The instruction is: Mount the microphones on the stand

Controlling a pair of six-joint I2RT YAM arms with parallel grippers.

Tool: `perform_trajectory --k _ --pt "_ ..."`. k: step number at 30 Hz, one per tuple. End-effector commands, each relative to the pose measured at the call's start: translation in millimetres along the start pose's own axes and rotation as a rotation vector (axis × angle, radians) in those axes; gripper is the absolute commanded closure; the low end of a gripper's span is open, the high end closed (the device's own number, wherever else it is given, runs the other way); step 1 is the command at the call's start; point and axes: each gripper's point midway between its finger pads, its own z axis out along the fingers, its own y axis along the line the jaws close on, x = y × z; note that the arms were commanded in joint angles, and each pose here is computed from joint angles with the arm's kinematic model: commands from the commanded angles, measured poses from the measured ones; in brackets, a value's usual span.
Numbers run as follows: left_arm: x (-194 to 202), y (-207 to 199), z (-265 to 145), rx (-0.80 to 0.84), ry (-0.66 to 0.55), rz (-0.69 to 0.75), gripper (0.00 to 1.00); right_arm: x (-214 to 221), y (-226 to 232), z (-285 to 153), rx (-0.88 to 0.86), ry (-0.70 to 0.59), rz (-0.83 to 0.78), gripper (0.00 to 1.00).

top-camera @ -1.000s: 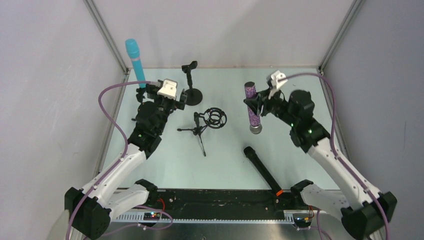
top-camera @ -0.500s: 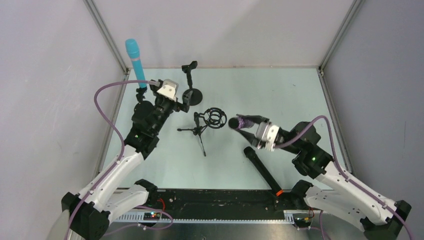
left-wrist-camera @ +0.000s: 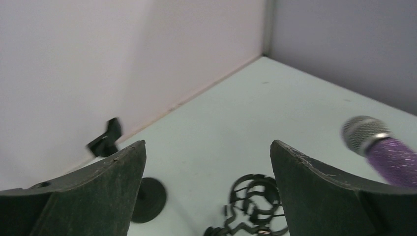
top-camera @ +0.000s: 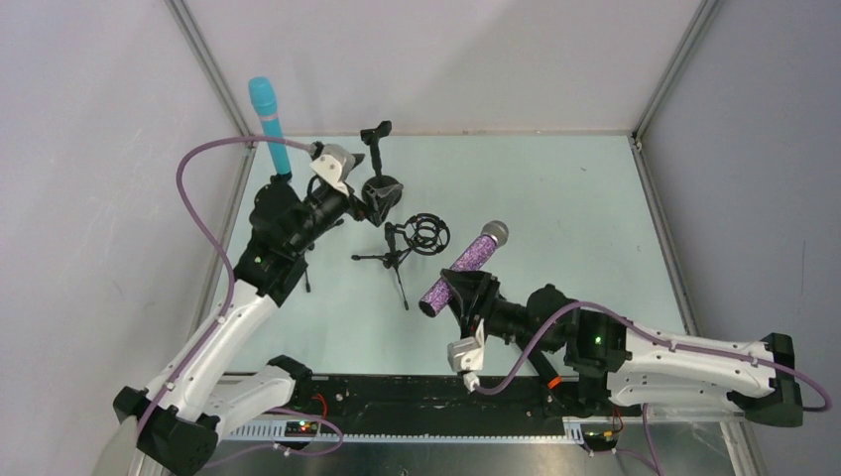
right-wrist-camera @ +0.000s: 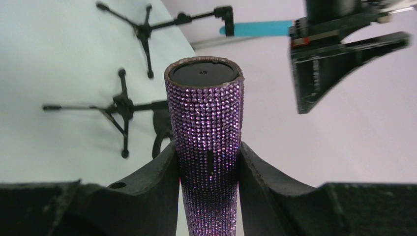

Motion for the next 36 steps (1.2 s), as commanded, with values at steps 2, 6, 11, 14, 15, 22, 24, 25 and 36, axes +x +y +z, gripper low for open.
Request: perform_trajectory --k 2,6,11,14,15,22,24,25,36 --pt "-20 -47 6 0.262 0.058 -0.179 0.01 23 -24 -15 0.138 0.227 -0.312 1.00" --pt "-12 -66 14 0.373 0.134 -0.282 0.00 24 -21 -21 0.178 0.284 -0.489 1.00" --pt "-10 -99 13 0.570 0.179 -0.355 0.00 15 -18 -25 0.231 0.274 -0.647 1.00" --pt "-12 -124 7 0.705 0.218 -0.417 0.00 8 -6 -22 0.211 0.237 -0.687 1.00" --pt "-9 -128 8 0.729 0.235 -0.435 0.00 7 -4 -21 0.205 0.229 -0.692 1.00" --pt "9 -177 -1 0.945 0.370 -0.565 0.01 6 9 -13 0.154 0.213 -0.715 1.00" --pt "13 -186 -4 0.983 0.407 -0.603 0.02 6 12 -11 0.142 0.207 -0.716 1.00" --pt "13 -189 -5 0.999 0.420 -0.618 0.03 5 13 -11 0.141 0.203 -0.714 1.00" --pt "45 -229 -10 1.100 0.549 -0.670 0.10 -4 28 5 0.117 0.154 -0.694 1.00"
